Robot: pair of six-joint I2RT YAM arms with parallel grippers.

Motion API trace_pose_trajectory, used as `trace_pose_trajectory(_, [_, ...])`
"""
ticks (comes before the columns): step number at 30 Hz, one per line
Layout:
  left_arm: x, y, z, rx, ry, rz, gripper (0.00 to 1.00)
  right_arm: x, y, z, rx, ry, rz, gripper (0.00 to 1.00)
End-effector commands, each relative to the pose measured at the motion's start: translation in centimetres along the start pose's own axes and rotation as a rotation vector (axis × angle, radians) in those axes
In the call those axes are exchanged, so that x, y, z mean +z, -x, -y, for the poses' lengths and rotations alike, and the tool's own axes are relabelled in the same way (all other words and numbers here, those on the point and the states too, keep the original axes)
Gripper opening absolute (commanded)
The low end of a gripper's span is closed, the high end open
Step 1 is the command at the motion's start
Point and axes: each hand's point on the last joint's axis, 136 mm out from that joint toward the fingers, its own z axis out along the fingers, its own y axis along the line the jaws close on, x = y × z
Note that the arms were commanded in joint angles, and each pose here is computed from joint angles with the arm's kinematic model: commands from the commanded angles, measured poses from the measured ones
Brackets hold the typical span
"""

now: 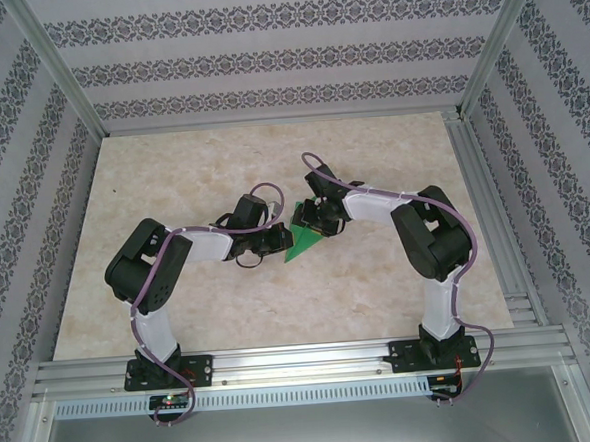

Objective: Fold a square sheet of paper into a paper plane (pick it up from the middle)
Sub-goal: Fourth fold the wing at the center of the table.

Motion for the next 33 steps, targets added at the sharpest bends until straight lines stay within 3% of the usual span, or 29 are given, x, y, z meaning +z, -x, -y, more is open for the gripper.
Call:
trace_pose_trajectory(1, [0.1,0.0,-0.6,-0.007,0.032,-0.007,0.09,4.8,-4.7,10.1,0.023,-0.332,-0.128,0.54])
trace_pose_trajectory(22, [0.6,-0.9,-2.1,-0.039,0.081,-0.038,0.05,6.1,-5.6,11.5,-0.001,-0.403,-0.169,0.50])
trace_pose_trajectory(33, [-1.3,1.0,0.7,0.004,0.011,0.049,0.10,6.5,-5.9,12.2,0.012,-0.428,-0.175,0.47])
